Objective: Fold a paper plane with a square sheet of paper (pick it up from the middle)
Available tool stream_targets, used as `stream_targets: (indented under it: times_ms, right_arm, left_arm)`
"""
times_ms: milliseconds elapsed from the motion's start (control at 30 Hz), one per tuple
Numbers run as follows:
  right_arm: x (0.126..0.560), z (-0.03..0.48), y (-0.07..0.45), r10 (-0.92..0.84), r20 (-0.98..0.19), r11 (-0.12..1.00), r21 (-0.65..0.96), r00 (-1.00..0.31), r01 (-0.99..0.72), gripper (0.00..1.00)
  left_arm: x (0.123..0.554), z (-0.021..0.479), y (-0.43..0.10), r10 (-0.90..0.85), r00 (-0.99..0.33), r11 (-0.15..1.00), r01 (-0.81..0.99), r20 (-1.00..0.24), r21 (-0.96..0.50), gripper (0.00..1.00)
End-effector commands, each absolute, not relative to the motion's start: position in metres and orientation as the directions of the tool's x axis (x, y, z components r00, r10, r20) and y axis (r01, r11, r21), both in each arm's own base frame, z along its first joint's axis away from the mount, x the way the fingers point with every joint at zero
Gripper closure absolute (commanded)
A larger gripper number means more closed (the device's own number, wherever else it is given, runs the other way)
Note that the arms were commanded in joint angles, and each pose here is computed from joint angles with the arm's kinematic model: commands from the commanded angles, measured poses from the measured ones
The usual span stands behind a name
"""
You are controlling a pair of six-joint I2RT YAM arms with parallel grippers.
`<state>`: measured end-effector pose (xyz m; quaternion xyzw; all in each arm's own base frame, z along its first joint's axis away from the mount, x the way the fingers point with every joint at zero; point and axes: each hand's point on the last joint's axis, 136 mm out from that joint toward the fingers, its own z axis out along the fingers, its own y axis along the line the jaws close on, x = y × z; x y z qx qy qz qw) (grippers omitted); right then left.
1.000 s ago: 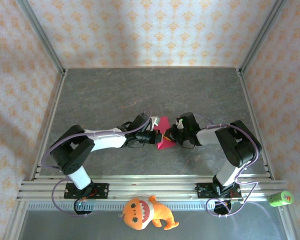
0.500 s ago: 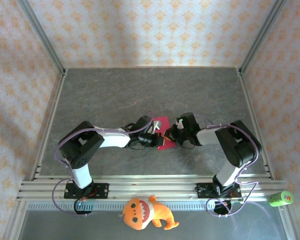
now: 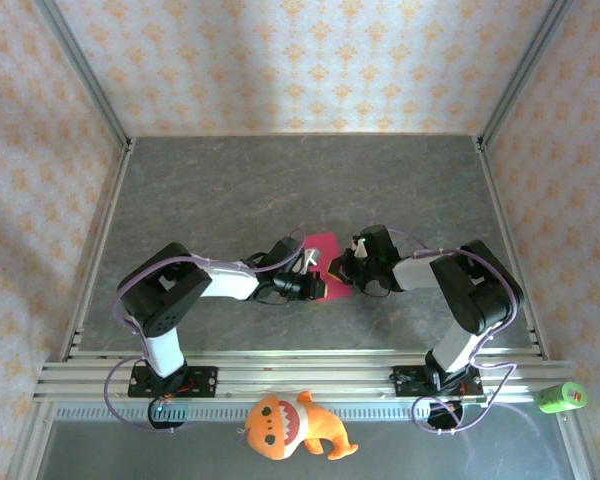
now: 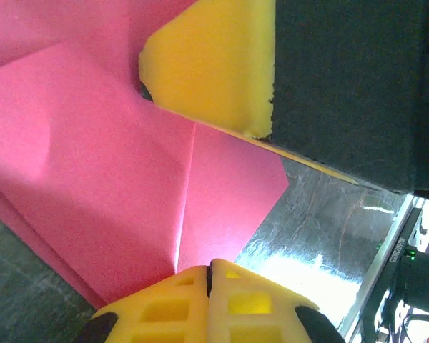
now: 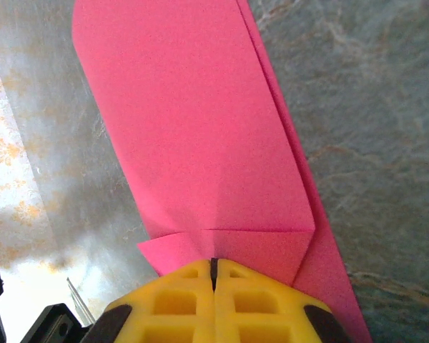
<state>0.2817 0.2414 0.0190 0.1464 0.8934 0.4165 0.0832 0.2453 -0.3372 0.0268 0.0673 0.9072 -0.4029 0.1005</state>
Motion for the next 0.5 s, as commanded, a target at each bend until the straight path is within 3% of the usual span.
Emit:
stream_targets:
  times_ms: [0, 467]
  right_arm:
    - [0.252, -0.017, 0.223, 0.341, 0.072, 0.683, 0.666, -0.937, 0.300, 1.00]
    - [0.251, -0.020, 0.221, 0.341, 0.074, 0.690, 0.657, -0.937, 0.303, 1.00]
  left_arm:
    - [0.237, 0.028, -0.340, 0.050, -0.973, 0.643, 0.205, -0.227, -0.738, 0.94]
    - [0.217, 0.011, -0.325, 0.057, -0.980, 0.682, 0.176, -0.189, -0.710, 0.94]
